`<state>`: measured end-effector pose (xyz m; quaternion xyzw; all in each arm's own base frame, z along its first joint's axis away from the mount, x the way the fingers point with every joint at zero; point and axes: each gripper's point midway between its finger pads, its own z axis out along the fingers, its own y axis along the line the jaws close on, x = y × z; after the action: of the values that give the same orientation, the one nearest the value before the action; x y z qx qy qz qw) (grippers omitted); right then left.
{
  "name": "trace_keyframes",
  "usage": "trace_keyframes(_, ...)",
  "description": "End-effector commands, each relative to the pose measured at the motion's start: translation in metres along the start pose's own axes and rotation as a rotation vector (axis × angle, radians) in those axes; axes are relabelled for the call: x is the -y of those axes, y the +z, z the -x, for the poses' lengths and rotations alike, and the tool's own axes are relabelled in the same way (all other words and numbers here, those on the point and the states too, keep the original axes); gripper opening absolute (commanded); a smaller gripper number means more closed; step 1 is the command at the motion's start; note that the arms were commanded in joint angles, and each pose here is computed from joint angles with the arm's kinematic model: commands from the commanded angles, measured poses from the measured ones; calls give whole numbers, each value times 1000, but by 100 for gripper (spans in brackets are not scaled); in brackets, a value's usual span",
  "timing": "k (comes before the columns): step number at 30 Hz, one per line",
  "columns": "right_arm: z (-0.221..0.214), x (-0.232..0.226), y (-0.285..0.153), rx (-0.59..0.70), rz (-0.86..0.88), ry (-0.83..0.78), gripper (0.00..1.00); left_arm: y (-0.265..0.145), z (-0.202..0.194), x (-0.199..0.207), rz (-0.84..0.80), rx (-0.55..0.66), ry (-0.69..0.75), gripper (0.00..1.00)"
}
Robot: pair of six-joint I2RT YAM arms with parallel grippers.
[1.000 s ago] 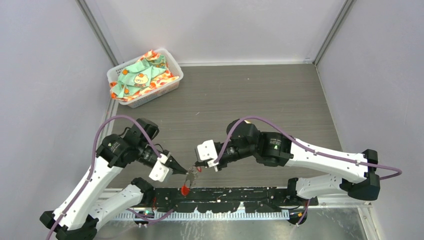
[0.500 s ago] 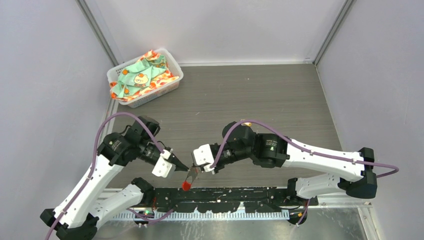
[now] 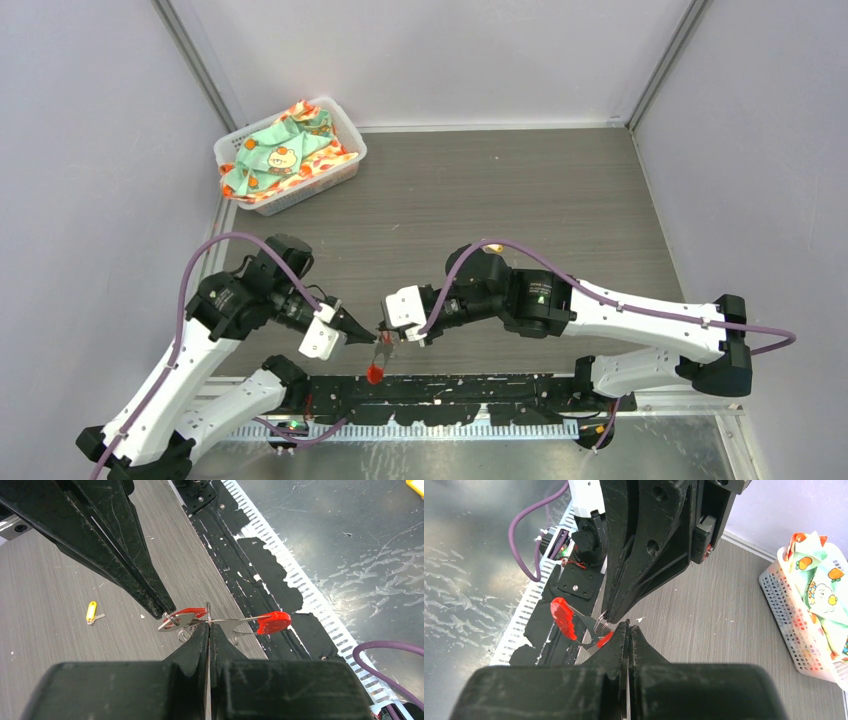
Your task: Put the keys on the keyring
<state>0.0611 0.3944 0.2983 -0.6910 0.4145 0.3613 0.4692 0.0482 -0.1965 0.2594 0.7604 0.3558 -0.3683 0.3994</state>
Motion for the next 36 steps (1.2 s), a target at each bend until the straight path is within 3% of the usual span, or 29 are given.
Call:
trace_keyframes(1,11,0,5,41,3,-2,1,-1,8,-4,15,24,19,0)
trace_keyframes(36,20,-12,3,64,71,-10,1,1,3,-6,23,13,-21,0)
